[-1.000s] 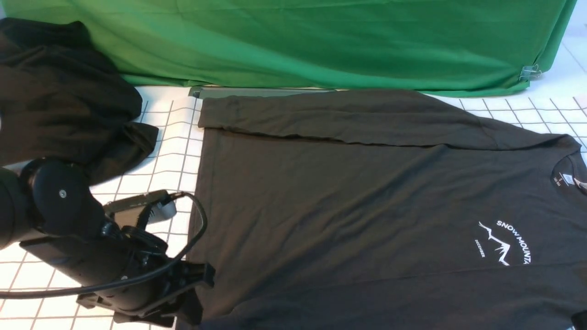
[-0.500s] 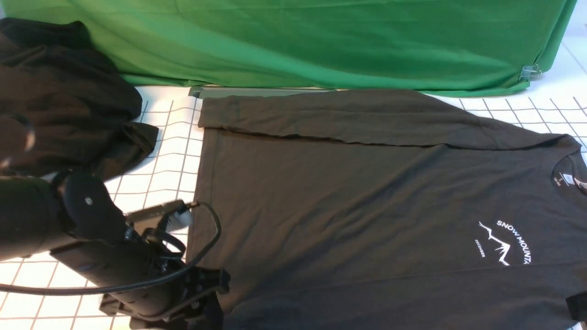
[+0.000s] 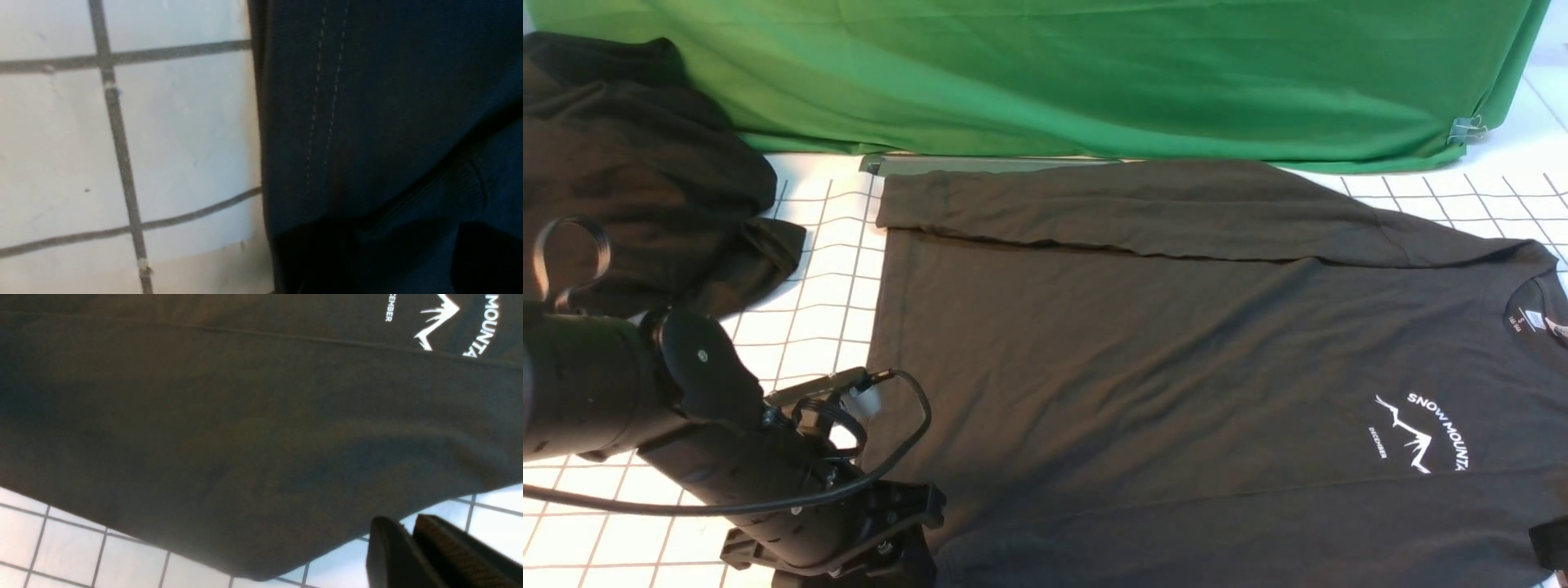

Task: Fold a long-sleeved shirt over a white checkered tablecloth.
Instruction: 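Grasp the left edge of the dark T-shirt lying flat on the table, then fold the left side of the black T-shirt inward over its body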

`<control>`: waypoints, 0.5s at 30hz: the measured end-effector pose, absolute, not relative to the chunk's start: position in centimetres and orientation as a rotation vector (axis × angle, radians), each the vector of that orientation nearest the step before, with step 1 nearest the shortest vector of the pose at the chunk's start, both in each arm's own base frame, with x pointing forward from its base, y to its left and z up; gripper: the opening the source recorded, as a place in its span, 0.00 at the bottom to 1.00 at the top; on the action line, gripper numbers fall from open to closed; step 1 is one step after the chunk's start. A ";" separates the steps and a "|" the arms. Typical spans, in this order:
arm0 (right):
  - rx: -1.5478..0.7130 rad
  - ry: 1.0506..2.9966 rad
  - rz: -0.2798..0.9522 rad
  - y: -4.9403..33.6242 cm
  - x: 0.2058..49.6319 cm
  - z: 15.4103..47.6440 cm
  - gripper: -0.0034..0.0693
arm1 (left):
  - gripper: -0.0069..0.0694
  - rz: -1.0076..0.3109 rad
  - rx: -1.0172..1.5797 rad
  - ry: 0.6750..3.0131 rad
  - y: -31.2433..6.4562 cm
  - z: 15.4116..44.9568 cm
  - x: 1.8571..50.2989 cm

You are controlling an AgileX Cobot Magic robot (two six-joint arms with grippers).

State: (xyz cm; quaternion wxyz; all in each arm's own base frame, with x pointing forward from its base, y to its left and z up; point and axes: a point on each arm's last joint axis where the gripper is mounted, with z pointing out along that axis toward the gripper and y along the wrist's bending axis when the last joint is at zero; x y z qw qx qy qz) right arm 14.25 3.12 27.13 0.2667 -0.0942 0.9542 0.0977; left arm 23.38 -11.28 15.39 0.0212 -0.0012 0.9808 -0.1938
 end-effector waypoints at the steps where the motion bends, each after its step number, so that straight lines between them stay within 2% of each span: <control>1: -0.254 2.576 0.264 3.1 14.2 27.1 0.16 | 0.59 -0.601 0.001 3.041 -11.3 15.4 23.4; 4: -0.254 2.576 0.264 3.1 14.2 27.1 0.16 | 0.55 -0.597 0.026 3.039 -11.3 15.4 23.4; 9: -0.254 2.576 0.264 3.1 14.2 27.1 0.17 | 0.23 -0.578 0.074 3.023 -11.2 15.4 23.4; 11: -0.254 2.576 0.264 3.1 14.2 27.1 0.18 | 0.15 -0.583 0.074 3.015 -11.2 15.6 23.3; 15: -0.254 2.576 0.264 3.1 14.2 27.1 0.19 | 0.11 -0.604 0.083 2.961 -11.1 17.0 23.0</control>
